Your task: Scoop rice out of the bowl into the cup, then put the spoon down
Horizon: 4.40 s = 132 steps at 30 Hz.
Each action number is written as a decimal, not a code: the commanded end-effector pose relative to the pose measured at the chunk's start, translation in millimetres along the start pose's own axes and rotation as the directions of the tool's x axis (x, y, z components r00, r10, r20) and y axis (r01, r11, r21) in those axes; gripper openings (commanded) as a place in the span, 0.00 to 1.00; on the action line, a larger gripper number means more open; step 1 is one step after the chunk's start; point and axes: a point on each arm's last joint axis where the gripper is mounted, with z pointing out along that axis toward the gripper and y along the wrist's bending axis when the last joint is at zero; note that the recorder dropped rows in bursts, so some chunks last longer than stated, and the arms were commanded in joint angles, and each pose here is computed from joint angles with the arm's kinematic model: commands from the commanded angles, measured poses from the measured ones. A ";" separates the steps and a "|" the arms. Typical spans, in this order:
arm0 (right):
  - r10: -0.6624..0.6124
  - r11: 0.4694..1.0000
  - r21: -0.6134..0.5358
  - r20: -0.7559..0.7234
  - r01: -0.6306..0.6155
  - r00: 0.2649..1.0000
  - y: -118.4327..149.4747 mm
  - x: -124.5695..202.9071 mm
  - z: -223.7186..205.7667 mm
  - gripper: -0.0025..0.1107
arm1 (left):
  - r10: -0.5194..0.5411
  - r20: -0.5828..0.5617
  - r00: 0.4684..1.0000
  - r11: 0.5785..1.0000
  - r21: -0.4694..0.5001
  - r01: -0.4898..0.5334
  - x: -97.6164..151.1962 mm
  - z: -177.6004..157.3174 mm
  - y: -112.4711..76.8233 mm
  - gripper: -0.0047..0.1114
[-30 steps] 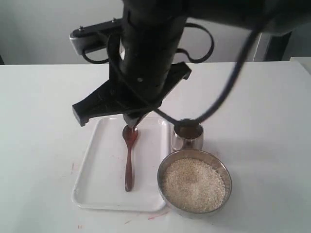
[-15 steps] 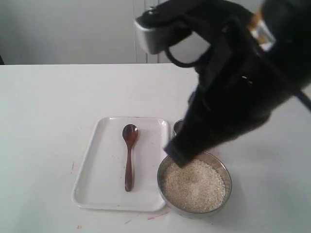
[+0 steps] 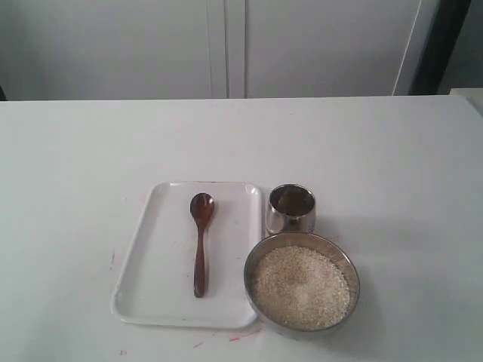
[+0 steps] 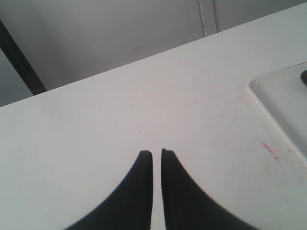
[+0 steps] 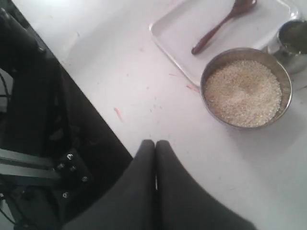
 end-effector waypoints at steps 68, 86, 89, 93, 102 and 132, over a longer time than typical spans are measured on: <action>-0.094 0.648 0.672 0.538 -0.359 0.838 -85.7 157.9 102.6 0.02 | -0.010 0.012 1.000 1.000 0.001 0.010 -2.6 -0.1 0.3 0.16; -0.016 0.641 0.677 0.483 -0.362 0.876 -86.5 166.2 107.5 0.02 | -0.010 0.012 1.000 1.000 0.001 0.010 -2.6 -0.1 0.3 0.16; -0.016 0.641 0.677 0.483 -0.362 0.876 -86.5 166.2 107.5 0.02 | -0.010 0.012 1.000 1.000 0.001 0.010 -2.6 -0.1 0.3 0.16; -0.016 0.641 0.677 0.483 -0.362 0.876 -86.5 166.2 107.5 0.02 | -0.010 0.012 1.000 1.000 0.001 0.010 -2.6 -0.1 0.3 0.16; -0.016 0.641 0.677 0.483 -0.362 0.876 -86.5 166.2 107.5 0.02 | -0.010 0.012 1.000 1.000 0.001 0.010 -2.6 -0.1 0.3 0.16; -0.016 0.641 0.677 0.483 -0.362 0.876 -86.5 166.2 107.5 0.02 | -0.010 0.012 1.000 1.000 0.001 0.010 -2.6 -0.1 0.3 0.16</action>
